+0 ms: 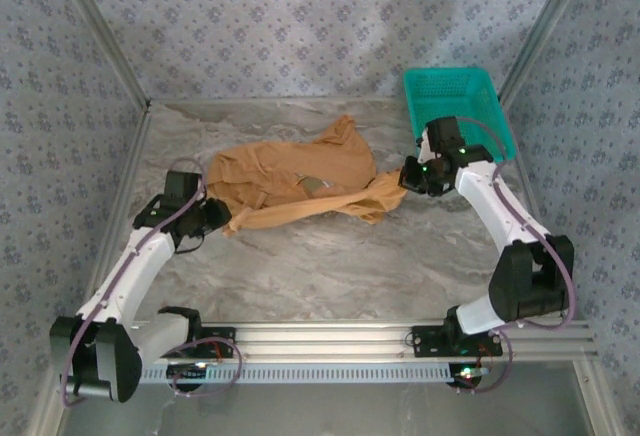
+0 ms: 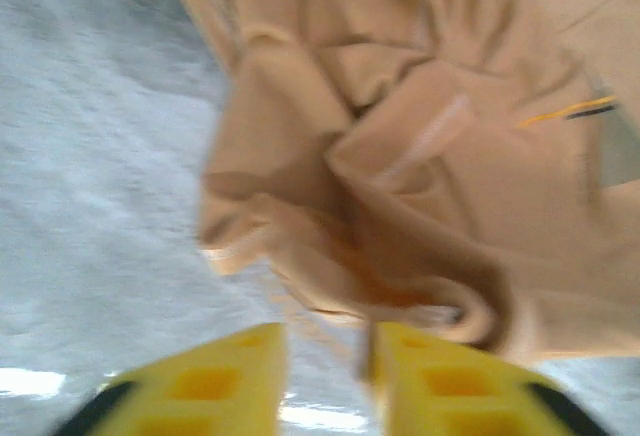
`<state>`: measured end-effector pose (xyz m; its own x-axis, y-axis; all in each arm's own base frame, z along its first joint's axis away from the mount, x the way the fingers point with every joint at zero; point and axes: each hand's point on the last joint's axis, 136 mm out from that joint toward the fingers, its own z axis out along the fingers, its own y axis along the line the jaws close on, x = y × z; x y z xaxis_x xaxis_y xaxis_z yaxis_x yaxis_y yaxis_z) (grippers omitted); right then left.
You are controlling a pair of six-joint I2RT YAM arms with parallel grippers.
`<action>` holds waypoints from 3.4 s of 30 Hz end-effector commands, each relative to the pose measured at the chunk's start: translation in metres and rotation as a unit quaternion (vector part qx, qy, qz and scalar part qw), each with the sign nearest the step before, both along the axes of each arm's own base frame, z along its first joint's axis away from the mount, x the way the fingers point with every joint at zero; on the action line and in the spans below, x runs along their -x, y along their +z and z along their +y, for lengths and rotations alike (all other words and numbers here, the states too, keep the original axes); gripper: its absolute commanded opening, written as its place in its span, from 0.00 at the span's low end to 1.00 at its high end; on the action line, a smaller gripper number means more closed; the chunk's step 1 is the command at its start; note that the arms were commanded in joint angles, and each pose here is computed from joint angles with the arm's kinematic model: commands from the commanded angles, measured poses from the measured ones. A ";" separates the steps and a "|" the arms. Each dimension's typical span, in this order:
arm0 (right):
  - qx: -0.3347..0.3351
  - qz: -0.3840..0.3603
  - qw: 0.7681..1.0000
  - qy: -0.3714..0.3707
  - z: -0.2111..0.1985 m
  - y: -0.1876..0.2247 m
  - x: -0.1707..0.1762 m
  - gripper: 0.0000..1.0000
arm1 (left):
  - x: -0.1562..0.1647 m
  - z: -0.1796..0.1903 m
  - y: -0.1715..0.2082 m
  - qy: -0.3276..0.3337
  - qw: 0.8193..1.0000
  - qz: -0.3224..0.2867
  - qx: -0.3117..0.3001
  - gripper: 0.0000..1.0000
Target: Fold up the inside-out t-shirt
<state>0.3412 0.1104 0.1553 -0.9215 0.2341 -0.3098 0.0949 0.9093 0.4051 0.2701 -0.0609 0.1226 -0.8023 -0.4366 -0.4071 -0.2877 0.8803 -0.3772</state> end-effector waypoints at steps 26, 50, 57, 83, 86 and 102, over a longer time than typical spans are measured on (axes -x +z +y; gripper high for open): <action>0.017 0.046 0.998 0.029 0.005 -0.029 -0.002 0.00 | 0.029 -0.139 -0.064 -0.263 0.910 0.194 -0.254 0.51; 0.004 0.043 0.999 0.013 -0.008 -0.031 -0.008 0.00 | 0.033 -0.069 -0.071 -0.216 0.883 0.242 -0.339 0.18; 0.005 0.047 0.999 0.011 -0.009 -0.032 -0.007 0.00 | 0.034 -0.056 -0.061 -0.208 0.881 0.242 -0.349 0.03; -0.183 -0.363 0.914 -0.005 0.007 0.328 -0.066 0.00 | -0.077 -0.013 0.353 -0.054 0.899 -0.388 0.197 0.00; -0.183 -0.419 0.889 0.005 0.003 0.375 -0.041 0.00 | -0.064 -0.006 0.398 -0.058 0.880 -0.430 0.190 0.00; -0.140 -0.516 0.845 0.012 -0.024 0.430 0.121 0.00 | 0.051 -0.010 0.449 -0.091 0.857 -0.487 0.144 0.00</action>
